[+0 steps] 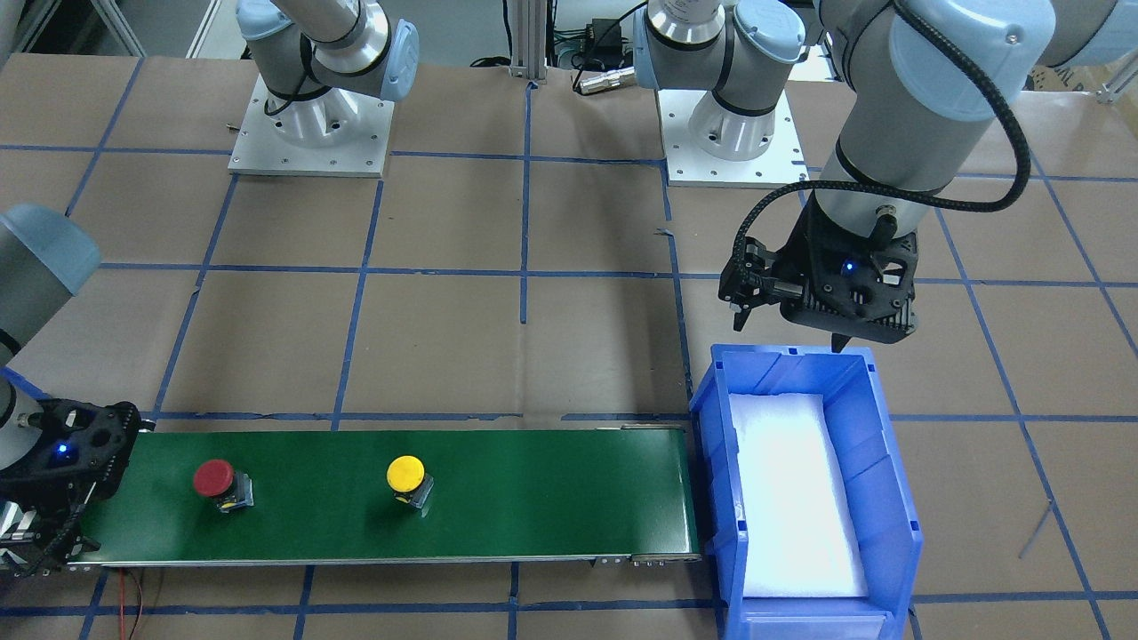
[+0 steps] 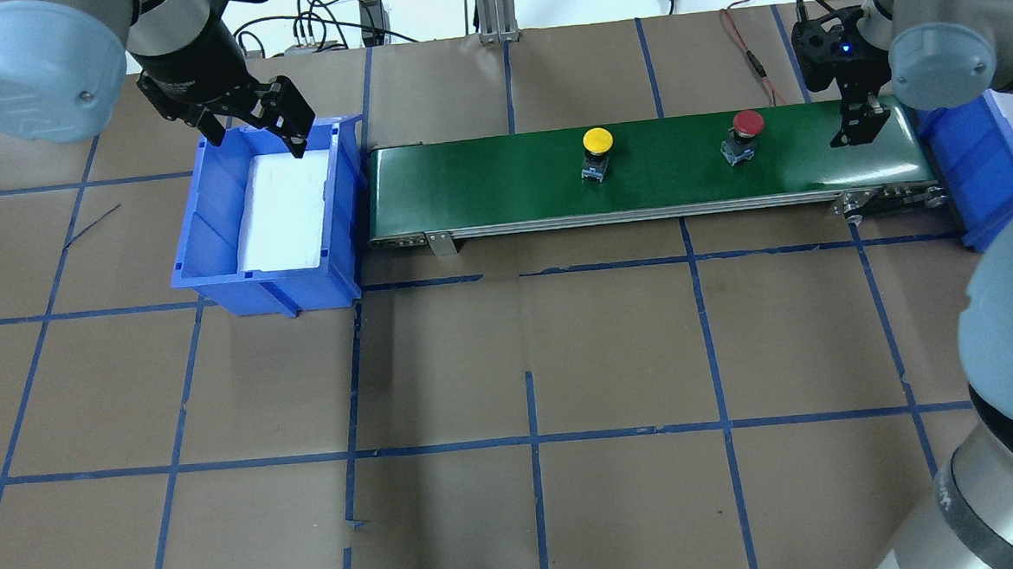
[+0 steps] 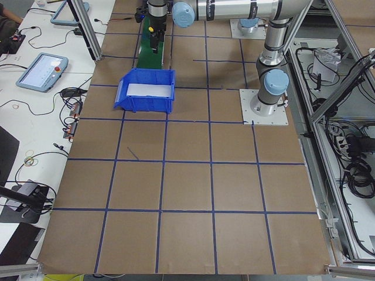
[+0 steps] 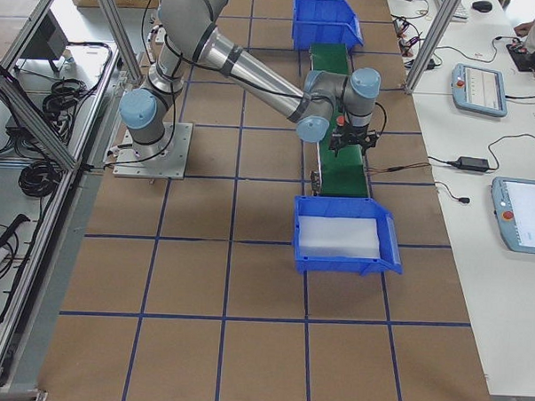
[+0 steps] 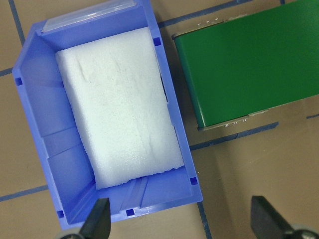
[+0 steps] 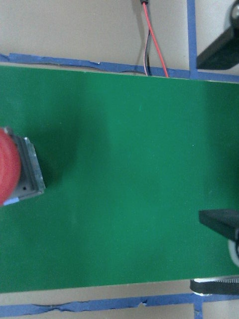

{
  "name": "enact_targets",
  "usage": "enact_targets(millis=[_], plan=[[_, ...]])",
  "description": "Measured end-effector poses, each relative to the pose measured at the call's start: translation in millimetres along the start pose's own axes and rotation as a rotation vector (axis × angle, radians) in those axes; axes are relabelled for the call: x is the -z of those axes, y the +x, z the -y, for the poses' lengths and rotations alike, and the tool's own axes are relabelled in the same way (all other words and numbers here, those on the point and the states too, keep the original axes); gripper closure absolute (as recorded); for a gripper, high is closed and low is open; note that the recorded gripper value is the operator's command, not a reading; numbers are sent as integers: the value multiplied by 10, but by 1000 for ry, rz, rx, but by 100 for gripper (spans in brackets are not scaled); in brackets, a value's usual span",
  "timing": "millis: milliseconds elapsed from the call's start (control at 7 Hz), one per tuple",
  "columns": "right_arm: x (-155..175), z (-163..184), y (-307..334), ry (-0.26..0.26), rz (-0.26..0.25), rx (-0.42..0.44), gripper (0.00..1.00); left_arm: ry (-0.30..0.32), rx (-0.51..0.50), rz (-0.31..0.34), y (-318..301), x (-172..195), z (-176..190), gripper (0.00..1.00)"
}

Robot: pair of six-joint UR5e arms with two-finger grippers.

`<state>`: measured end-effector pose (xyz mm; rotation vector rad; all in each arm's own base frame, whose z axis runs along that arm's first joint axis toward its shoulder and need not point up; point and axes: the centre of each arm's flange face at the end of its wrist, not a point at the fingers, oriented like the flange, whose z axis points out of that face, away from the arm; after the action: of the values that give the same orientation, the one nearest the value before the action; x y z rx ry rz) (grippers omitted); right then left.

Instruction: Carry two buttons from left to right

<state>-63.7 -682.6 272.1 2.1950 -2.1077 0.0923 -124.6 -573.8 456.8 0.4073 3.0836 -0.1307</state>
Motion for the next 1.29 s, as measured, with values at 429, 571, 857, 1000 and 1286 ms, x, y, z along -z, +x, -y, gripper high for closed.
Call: enact_targets(millis=[429,571,857,1000,1286], plan=[[9,-5,8,-3,-7,0,3,21,0,63,-27,64,-72,0],[11,-5,10,-3,-8,0,4,7,1,71,-34,22,-120,0],[23,-5,20,-2,-18,0,5,-62,3,57,-57,-306,-269,0],[30,-4,32,-3,-29,1,5,-96,2,46,-45,-471,-345,0],[17,7,42,2,-35,3,5,-98,-6,22,1,-520,-363,0]])
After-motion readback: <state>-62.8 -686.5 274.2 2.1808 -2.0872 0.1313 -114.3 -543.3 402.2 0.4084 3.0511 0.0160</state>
